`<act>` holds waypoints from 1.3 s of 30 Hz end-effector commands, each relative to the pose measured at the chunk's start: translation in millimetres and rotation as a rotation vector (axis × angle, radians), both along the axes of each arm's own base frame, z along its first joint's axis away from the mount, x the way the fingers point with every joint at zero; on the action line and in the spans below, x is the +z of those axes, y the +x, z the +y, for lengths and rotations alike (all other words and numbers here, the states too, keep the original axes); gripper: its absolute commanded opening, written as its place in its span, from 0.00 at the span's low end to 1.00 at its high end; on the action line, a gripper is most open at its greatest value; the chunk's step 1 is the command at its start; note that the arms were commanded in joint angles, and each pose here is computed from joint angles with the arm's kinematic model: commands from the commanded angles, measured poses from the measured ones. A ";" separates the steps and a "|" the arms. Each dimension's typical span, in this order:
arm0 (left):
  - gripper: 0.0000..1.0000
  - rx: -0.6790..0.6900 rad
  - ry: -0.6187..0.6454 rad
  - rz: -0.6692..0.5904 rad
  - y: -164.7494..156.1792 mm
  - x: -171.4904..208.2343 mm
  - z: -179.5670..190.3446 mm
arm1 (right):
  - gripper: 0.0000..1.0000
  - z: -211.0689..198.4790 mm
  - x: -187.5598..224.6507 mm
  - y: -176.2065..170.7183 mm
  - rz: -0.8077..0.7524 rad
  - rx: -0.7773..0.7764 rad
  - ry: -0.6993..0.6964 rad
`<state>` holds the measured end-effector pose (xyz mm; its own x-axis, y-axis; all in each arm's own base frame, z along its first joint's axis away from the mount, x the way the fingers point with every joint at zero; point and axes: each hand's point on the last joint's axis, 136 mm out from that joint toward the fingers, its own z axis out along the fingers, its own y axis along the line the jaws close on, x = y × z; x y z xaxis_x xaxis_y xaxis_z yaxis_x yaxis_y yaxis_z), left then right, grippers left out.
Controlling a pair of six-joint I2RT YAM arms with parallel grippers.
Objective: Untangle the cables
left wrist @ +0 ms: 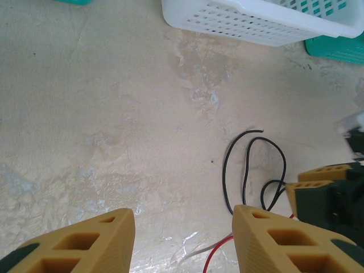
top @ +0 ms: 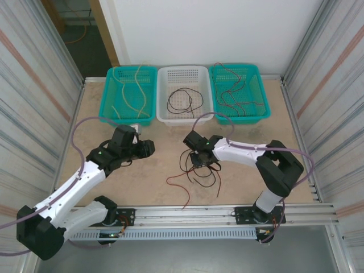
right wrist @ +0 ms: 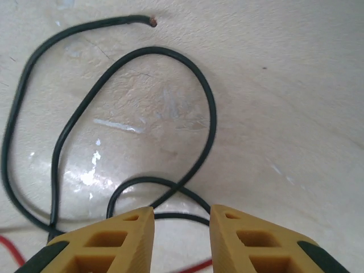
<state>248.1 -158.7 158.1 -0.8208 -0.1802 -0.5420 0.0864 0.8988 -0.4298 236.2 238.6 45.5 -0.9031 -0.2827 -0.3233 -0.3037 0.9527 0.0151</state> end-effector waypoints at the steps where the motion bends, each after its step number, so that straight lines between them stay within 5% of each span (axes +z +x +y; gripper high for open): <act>1: 0.50 -0.024 -0.021 -0.027 6.2 10.8 -8.5 | 0.35 0.3 17.7 8.1 -0.046 -0.050 0.040; 14: 0.51 -0.038 0.006 -0.050 5.4 20.9 -4.7 | 0.32 12.5 -25.0 42.5 0.016 -0.118 0.073; 19: 0.52 -0.040 0.000 -0.065 7.8 26.2 -6.2 | 0.13 9.7 -20.2 46.7 -0.002 -0.122 0.062; 24: 0.57 -0.097 -0.058 -0.129 14.7 43.3 -21.3 | 0.01 13.5 32.0 50.7 -0.094 -0.066 0.095; 39: 0.71 -0.437 -0.327 -0.429 24.8 160.7 -100.3 | 0.00 43.9 255.8 28.4 -0.546 0.254 0.337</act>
